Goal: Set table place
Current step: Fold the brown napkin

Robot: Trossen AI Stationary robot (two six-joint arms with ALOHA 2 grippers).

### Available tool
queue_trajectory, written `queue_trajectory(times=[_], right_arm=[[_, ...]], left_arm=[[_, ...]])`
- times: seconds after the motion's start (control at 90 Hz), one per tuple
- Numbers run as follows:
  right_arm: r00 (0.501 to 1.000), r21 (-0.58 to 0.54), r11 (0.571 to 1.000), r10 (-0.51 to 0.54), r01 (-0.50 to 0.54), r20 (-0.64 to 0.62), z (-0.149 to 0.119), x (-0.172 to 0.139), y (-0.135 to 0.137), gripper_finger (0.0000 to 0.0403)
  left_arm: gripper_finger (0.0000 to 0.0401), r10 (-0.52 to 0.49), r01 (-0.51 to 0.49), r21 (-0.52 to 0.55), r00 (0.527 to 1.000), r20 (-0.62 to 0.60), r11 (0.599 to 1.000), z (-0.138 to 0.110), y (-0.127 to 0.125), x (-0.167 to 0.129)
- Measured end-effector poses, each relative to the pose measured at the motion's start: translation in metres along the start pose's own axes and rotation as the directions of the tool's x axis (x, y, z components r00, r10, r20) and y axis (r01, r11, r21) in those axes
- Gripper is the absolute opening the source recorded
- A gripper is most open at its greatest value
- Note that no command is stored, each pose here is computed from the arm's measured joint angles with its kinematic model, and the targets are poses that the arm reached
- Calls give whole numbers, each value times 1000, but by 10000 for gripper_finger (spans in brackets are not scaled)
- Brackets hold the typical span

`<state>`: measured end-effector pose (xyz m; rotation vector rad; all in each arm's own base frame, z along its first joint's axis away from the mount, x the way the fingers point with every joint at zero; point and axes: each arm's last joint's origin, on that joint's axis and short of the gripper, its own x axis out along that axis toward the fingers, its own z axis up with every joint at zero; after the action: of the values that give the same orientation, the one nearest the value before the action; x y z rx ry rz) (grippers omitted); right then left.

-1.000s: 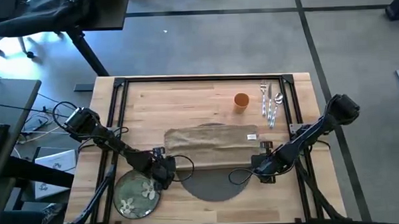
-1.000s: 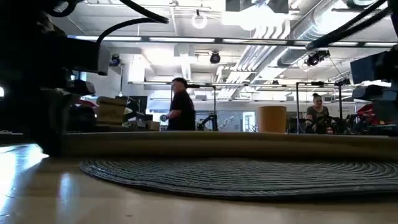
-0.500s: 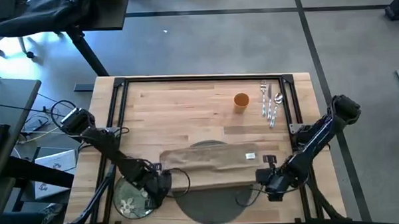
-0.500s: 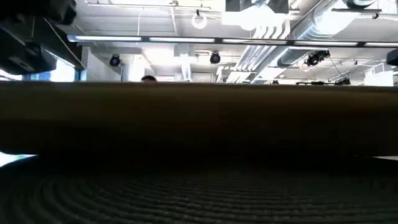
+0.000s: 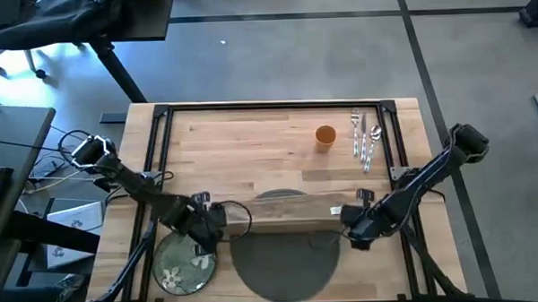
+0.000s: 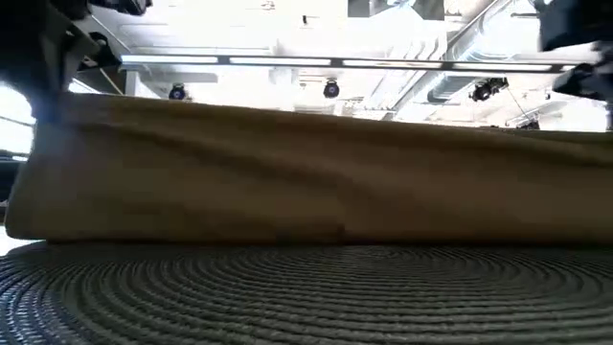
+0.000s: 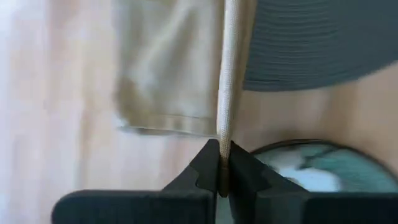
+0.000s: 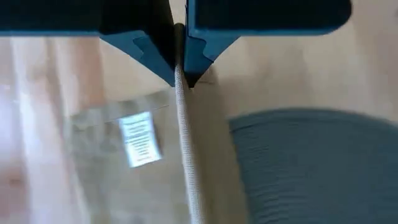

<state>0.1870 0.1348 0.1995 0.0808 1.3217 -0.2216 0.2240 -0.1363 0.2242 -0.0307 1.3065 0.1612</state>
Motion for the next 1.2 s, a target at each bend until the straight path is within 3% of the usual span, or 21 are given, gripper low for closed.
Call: queue_trajectory(times=[0.289, 0.511, 1.2], right_arm=[[998, 47, 997, -60, 62, -34, 9, 19, -27, 0], [997, 73, 995, -68, 71, -39, 9, 41, -44, 0], [992, 96, 988, -122, 124, -31, 19, 47, -63, 2]], left_arm=[[0, 76, -76, -8, 996, -55, 997, -4, 22, 25], [0, 83, -84, -41, 996, -23, 996, -7, 26, 38], [14, 106, -105, -56, 994, 12, 993, -5, 27, 39]])
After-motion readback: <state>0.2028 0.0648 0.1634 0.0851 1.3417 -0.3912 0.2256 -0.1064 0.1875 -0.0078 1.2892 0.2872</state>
